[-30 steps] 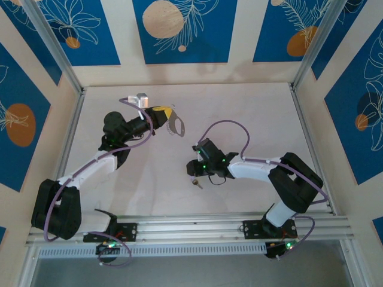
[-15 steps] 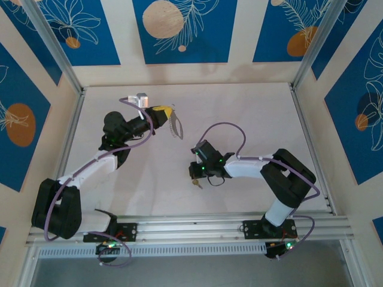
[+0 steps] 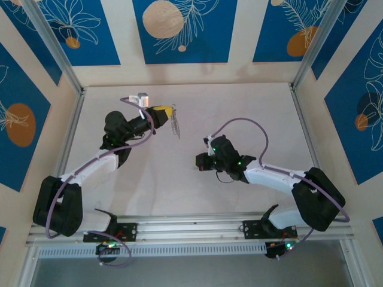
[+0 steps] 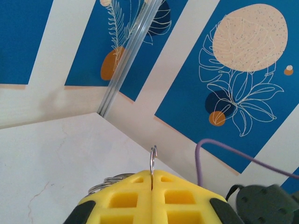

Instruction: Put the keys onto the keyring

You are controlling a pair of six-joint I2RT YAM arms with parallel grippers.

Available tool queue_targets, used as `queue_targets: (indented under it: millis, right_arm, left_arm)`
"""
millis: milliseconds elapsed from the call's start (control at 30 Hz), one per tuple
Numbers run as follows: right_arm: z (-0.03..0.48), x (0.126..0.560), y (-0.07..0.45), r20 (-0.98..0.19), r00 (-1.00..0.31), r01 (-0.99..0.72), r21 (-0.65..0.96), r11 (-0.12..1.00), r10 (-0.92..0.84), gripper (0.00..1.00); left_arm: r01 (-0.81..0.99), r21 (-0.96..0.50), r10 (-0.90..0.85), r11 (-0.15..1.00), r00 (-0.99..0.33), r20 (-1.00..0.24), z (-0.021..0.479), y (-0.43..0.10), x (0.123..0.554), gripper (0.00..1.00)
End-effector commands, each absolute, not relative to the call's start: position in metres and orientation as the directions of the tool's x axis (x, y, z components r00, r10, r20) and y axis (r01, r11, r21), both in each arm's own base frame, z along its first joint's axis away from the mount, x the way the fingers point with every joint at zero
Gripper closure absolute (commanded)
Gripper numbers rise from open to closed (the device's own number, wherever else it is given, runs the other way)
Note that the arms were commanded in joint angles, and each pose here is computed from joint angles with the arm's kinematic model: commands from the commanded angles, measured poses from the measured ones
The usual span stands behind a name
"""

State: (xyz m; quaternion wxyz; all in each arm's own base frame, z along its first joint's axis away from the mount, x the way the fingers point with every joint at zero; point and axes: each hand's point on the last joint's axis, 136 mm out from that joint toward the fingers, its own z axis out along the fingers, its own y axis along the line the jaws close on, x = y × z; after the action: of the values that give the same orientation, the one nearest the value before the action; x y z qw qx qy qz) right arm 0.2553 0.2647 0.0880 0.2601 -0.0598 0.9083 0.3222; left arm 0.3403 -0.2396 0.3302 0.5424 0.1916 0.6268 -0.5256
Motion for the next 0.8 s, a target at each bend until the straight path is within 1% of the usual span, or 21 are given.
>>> queue_targets:
  millis: [0, 33, 100, 200, 333, 433, 600, 767]
  right_arm:
    - [0.065, 0.248, 0.250, -0.467, -0.877, -0.204, 0.576, 0.791, 0.115, 0.74]
    - [0.061, 0.245, 0.245, -0.463, -0.876, -0.188, 0.580, 0.793, 0.131, 0.65]
    - [0.056, 0.240, 0.235, -0.458, -0.875, -0.158, 0.580, 0.799, 0.159, 0.56]
    - [0.058, 0.233, 0.219, -0.474, -0.860, -0.139, 0.575, 0.806, 0.190, 0.52]
    - [0.066, 0.224, 0.201, -0.498, -0.844, -0.132, 0.553, 0.822, 0.199, 0.50]
    - [0.068, 0.217, 0.194, -0.494, -0.851, -0.127, 0.525, 0.842, 0.180, 0.50]
    - [0.059, 0.207, 0.177, -0.441, -0.883, -0.064, 0.450, 0.891, 0.159, 0.52]
    - [0.048, 0.199, 0.160, -0.385, -0.897, 0.050, 0.396, 0.917, 0.215, 0.53]
  left_arm:
    - [0.851, -0.392, -0.352, 0.350, -0.268, -0.897, 0.356, -0.238, 0.339, 1.00]
    - [0.851, -0.392, -0.353, 0.350, -0.267, -0.897, 0.356, -0.238, 0.339, 1.00]
    - [0.851, -0.393, -0.353, 0.349, -0.269, -0.896, 0.356, -0.238, 0.339, 1.00]
    - [0.851, -0.394, -0.352, 0.348, -0.271, -0.896, 0.356, -0.239, 0.339, 1.00]
    - [0.851, -0.395, -0.353, 0.346, -0.272, -0.895, 0.357, -0.240, 0.339, 1.00]
    - [0.852, -0.398, -0.354, 0.341, -0.276, -0.894, 0.356, -0.241, 0.339, 1.00]
    - [0.852, -0.400, -0.352, 0.337, -0.280, -0.893, 0.355, -0.243, 0.338, 1.00]
    - [0.853, -0.400, -0.351, 0.335, -0.280, -0.893, 0.356, -0.243, 0.338, 1.00]
